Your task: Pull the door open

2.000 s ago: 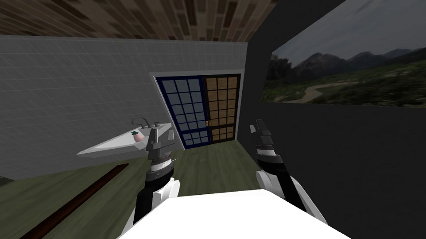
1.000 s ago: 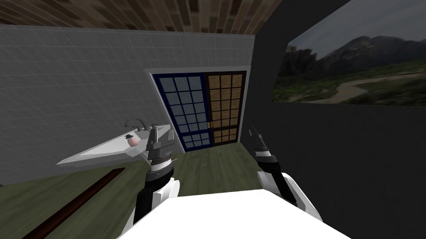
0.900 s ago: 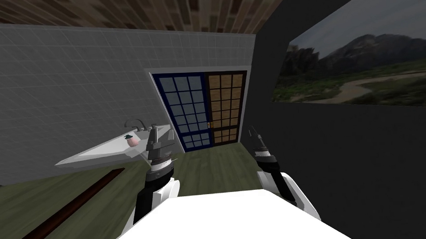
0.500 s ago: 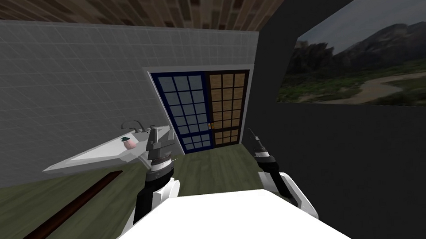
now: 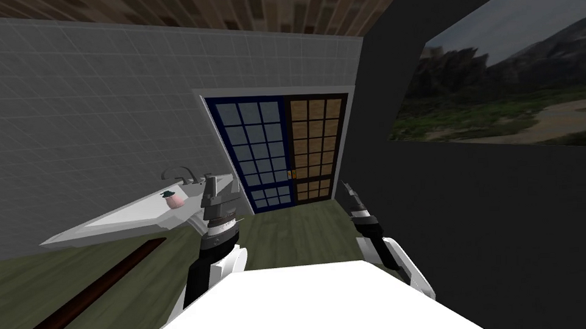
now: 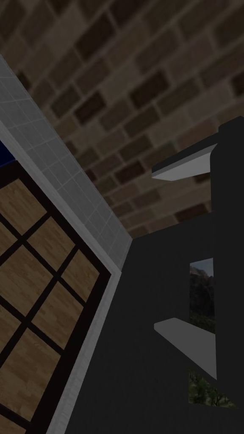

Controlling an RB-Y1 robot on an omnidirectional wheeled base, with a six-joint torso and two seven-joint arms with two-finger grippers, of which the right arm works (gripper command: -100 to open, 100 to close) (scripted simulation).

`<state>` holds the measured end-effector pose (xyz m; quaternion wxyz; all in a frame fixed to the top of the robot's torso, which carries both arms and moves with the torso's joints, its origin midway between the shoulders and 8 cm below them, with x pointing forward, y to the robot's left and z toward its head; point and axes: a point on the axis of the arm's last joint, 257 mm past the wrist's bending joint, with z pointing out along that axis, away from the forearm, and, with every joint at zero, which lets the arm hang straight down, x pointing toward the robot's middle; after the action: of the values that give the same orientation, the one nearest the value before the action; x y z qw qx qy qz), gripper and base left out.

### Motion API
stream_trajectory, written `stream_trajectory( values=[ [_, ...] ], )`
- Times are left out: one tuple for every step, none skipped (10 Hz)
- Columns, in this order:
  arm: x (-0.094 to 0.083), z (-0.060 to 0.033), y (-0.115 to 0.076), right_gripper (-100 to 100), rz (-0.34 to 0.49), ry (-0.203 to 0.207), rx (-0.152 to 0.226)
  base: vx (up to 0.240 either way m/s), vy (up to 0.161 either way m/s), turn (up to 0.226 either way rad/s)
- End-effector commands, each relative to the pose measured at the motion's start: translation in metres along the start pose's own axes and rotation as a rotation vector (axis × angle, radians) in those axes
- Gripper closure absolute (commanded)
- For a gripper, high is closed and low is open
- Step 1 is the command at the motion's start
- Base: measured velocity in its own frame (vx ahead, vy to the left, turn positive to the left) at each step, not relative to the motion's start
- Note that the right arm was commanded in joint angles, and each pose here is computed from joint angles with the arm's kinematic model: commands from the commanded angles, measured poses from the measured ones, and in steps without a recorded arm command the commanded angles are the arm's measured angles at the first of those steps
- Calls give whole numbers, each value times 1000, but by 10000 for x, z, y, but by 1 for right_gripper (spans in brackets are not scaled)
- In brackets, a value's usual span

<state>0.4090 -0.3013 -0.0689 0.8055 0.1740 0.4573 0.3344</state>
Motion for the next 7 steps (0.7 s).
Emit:
stream_trajectory(
  values=[
    [43,-25,-91,-100,-42,13,9,98,53,4],
    [70,-41,-151,-100,-66,22,15,96,56,3],
    [96,-57,-212,-100,-90,31,21,102,50,5],
    [122,-74,-273,-100,-115,40,27,89,51,6],
    [149,-93,-337,-100,-139,48,34,89,49,4],
    [176,-113,-400,-100,-163,57,40,103,35,6],
    [203,-134,-463,-100,-187,67,47,110,46,7]
  ],
)
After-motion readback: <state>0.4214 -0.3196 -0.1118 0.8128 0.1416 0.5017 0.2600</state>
